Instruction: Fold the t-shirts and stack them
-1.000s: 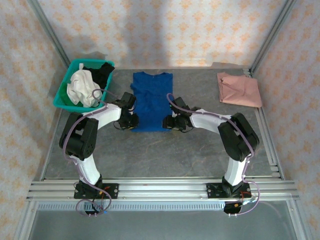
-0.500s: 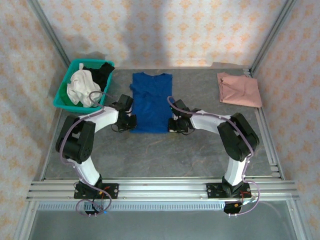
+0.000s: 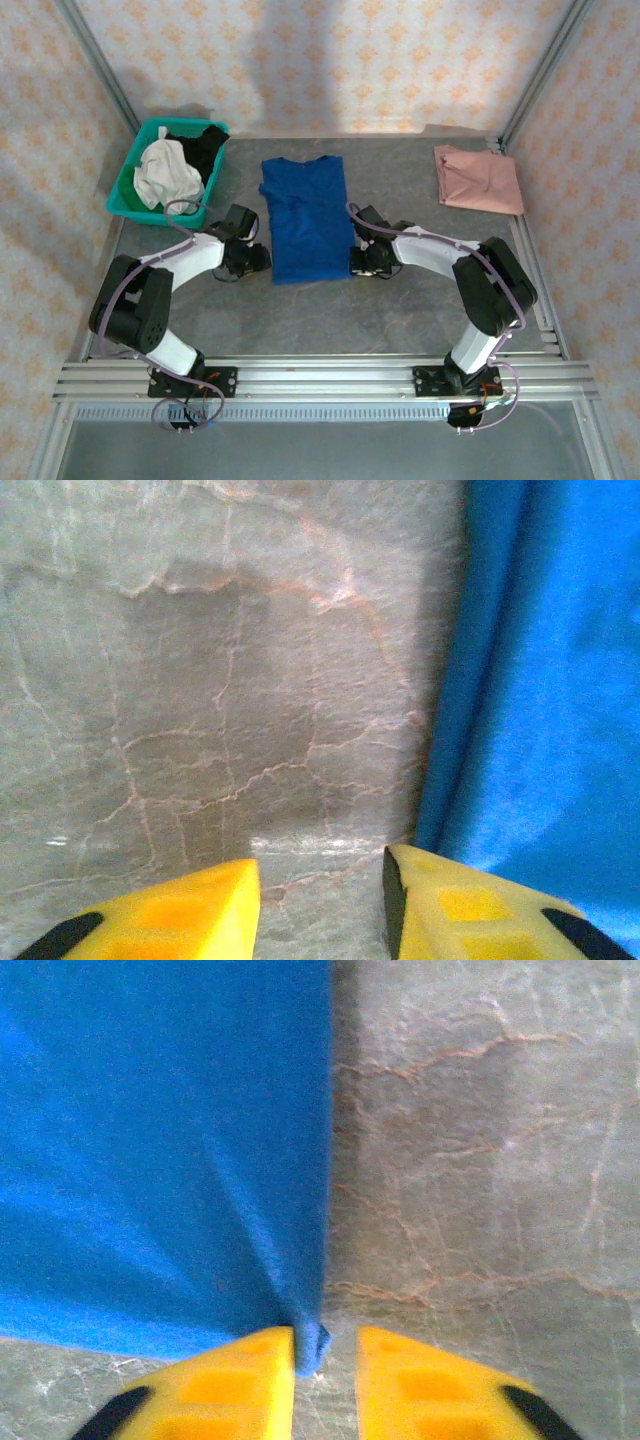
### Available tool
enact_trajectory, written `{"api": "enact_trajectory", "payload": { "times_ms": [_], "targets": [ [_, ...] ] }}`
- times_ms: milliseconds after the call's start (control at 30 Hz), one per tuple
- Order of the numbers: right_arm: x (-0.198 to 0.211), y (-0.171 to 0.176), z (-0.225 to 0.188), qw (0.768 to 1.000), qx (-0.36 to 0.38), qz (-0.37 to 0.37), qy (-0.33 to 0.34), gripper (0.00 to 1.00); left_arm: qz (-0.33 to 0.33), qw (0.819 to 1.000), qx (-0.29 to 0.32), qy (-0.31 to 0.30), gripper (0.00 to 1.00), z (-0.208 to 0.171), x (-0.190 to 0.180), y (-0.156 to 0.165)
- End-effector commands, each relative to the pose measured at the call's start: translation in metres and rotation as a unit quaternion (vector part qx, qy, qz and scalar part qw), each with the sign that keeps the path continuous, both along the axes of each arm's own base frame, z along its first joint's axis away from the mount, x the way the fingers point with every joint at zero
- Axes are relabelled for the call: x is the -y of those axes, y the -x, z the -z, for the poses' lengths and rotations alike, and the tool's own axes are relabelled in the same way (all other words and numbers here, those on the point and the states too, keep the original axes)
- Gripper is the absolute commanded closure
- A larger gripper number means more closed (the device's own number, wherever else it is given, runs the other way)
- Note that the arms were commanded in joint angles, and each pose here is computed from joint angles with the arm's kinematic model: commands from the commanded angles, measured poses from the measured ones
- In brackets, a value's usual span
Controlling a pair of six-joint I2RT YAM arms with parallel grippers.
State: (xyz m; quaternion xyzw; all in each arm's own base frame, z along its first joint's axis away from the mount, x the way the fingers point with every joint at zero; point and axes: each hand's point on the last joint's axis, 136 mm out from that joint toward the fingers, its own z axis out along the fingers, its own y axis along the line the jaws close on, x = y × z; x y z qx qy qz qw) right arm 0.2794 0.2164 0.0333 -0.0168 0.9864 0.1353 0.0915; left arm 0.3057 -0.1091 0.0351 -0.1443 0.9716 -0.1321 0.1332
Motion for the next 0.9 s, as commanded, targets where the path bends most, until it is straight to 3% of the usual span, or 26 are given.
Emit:
{"api": "enact_trajectory", "payload": {
  "times_ms": [0,100,333,500,633,867],
  "targets": [
    [0.000,-0.026,-0.037,0.998,0.059,0.011,0.007,0.59,-0.013,0.999,0.046,-0.005,0.55,-0.031,-0.001,-0.027],
    [0.000,-0.052,-0.051,0.994,0.099,0.031,0.014,0.51,-0.004,0.999,0.042,0.010,0.57,-0.030,0.012,-0.047],
    [-0.003,-0.095,-0.042,0.993,0.105,0.060,0.005,0.51,0.013,1.000,0.015,0.017,0.78,-0.004,0.030,-0.068],
    [-0.013,-0.104,-0.031,0.995,0.090,0.051,-0.008,0.51,0.008,1.000,0.005,0.006,0.84,0.003,0.027,-0.067],
    [-0.013,-0.107,-0.021,0.995,0.082,0.053,-0.006,0.51,0.005,1.000,0.010,0.003,0.99,-0.001,0.024,-0.064],
    [-0.013,-0.108,-0.011,0.995,0.077,0.061,-0.011,0.59,0.004,1.000,0.009,-0.010,1.00,-0.008,0.018,-0.056]
  ]
}}
